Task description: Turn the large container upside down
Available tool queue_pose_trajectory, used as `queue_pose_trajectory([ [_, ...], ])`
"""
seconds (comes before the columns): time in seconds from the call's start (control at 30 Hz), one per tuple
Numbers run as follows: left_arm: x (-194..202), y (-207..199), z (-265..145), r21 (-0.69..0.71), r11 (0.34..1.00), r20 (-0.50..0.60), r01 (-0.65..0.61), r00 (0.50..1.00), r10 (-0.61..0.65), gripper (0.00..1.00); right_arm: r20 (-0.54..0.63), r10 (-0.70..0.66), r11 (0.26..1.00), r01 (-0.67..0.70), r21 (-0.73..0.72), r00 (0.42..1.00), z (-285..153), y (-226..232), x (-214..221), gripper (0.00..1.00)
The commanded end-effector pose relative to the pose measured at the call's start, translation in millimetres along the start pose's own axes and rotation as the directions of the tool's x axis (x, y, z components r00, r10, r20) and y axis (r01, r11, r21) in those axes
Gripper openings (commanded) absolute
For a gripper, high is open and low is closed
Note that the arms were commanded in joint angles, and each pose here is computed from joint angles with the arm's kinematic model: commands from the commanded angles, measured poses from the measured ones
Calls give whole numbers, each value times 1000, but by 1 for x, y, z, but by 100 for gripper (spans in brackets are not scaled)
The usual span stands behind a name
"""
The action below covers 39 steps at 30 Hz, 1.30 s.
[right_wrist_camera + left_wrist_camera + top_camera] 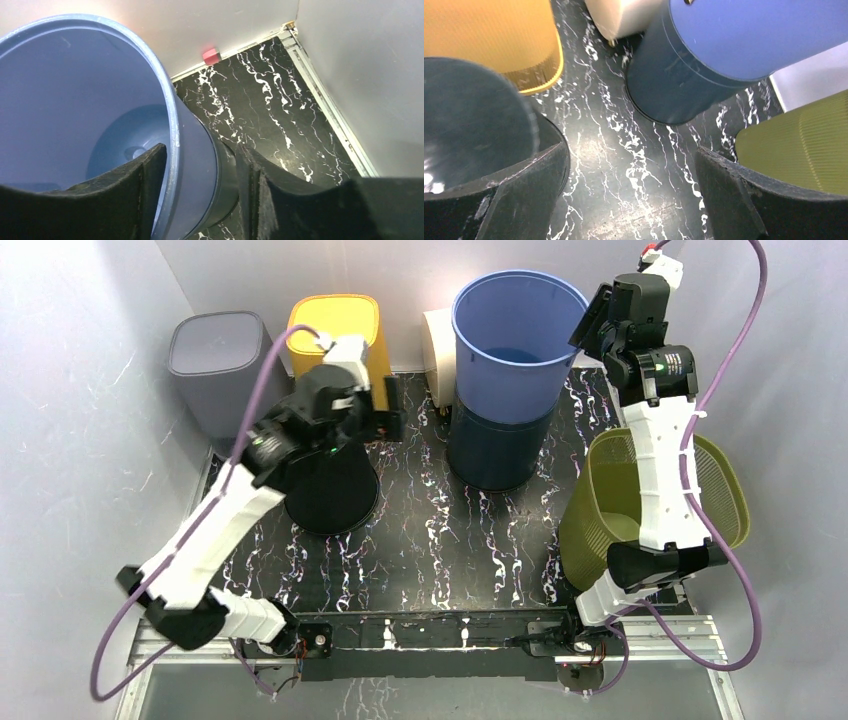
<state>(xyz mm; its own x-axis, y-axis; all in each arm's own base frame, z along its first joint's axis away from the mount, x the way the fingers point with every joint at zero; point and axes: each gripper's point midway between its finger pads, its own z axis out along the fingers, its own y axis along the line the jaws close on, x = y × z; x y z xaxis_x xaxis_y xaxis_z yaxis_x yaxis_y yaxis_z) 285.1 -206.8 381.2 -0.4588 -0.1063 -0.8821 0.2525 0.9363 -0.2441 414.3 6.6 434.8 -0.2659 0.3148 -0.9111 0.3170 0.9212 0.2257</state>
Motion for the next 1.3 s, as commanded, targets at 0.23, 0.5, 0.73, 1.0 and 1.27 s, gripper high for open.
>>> queue_pose_trajectory([
  [0.23,68,-24,77,78,993,-177,-84,979,96,98,90,54,985,-38,-167,995,-27,24,-31,0],
  [0.5,109,39,66,-120,979,-255,-167,958,132,98,145,111,967,-74,-243,983,-54,34,-58,0],
  [0.73,112,123,29,-272,959,-244,-77,970,9,98,275,204,939,-108,-328,940,-110,34,-107,0],
  [1.0,112,142,0,-332,943,-228,-12,971,-67,98,340,271,906,-119,-407,901,-147,36,-131,0],
  [1.27,29,90,-39,-110,991,-58,82,994,-89,98,370,309,881,-117,-459,876,-157,42,-142,0],
])
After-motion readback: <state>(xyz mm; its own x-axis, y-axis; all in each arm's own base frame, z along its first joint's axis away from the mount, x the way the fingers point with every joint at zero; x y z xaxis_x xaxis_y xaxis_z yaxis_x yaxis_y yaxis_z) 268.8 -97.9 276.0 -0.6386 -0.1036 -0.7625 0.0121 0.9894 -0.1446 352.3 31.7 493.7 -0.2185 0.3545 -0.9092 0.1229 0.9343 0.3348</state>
